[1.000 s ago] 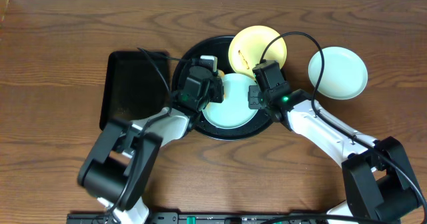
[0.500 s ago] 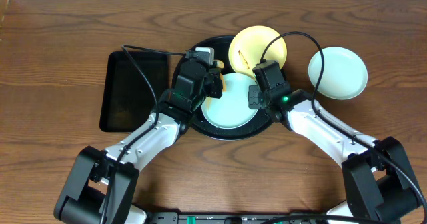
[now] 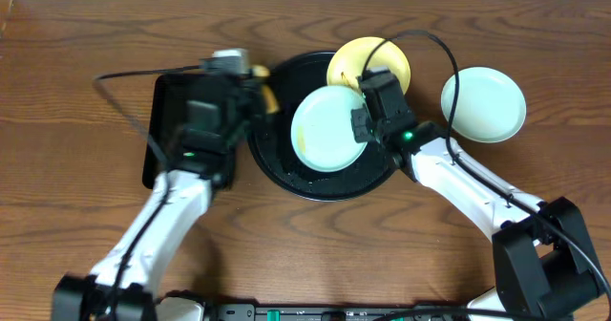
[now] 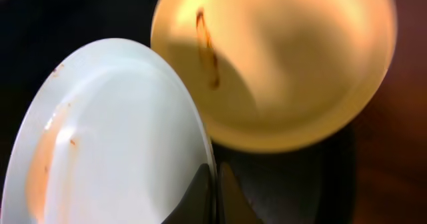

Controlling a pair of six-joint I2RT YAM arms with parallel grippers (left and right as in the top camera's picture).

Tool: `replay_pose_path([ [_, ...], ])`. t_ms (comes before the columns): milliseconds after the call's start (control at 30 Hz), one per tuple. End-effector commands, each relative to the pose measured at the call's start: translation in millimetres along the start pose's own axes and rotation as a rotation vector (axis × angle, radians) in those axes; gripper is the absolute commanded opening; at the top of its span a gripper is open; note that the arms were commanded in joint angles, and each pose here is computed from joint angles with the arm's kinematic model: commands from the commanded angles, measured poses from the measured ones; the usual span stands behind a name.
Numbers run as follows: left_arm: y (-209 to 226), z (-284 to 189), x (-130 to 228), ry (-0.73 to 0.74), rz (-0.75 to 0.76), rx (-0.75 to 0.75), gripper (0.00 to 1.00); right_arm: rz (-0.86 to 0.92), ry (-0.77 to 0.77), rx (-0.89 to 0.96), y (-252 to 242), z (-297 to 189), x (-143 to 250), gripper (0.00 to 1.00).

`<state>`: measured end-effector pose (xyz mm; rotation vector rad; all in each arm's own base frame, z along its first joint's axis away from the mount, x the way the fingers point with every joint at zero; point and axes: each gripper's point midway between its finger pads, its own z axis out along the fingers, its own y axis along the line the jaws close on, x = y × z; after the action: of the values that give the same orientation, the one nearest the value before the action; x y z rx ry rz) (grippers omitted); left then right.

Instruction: Clean dirty plates on tray and stack at the side

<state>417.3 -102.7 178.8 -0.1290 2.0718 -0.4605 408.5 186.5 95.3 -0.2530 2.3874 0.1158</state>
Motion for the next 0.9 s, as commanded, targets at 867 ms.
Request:
replay_pose_path([
  [867, 95, -36, 47, 0.290, -0.305, -0.081, 0.08, -0.562, -0.485, 0.626, 57, -118, -122, 0.01],
])
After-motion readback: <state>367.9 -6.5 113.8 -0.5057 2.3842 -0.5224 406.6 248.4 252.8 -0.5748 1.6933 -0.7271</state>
